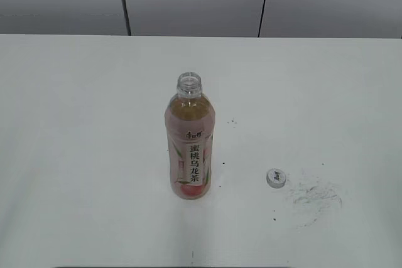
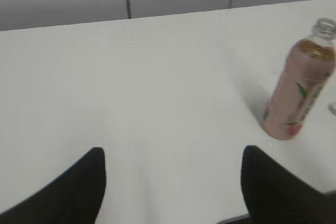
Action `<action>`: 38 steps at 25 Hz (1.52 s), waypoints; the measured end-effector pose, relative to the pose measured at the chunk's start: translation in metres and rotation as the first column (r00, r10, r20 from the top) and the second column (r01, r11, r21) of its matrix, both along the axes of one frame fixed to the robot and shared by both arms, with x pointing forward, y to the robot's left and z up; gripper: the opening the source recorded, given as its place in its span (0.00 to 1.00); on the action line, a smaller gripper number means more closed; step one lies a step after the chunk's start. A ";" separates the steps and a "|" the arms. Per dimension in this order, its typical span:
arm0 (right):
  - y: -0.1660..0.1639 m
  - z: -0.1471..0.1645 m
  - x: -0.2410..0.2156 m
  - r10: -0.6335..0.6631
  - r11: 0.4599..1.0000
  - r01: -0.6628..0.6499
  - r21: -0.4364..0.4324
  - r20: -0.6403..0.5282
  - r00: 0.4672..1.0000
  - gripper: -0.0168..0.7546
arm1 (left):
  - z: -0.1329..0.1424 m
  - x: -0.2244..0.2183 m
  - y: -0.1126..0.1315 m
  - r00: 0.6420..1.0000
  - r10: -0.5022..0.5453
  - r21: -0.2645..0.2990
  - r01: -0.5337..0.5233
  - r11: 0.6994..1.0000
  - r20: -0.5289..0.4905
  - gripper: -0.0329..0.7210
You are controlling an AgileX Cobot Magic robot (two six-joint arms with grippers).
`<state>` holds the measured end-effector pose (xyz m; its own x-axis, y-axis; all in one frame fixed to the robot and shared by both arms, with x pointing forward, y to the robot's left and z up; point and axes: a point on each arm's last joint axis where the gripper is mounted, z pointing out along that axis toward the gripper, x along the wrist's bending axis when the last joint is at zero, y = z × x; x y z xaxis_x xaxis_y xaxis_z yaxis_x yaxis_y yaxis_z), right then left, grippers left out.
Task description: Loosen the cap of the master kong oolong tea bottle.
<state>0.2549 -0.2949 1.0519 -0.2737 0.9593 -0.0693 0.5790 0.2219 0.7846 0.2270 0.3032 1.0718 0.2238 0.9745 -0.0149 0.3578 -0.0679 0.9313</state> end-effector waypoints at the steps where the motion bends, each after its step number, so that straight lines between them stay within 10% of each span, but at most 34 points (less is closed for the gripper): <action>1: -0.002 0.001 -0.005 -0.043 0.999 0.043 0.007 0.032 0.999 0.65 | 0.000 0.000 -0.001 0.999 0.048 0.000 -0.048 0.999 0.000 0.68; 38: -0.004 0.001 -0.025 -0.152 0.988 0.148 0.038 0.168 0.974 0.65 | 0.000 0.000 -0.002 0.991 0.131 -0.002 -0.131 0.991 0.002 0.68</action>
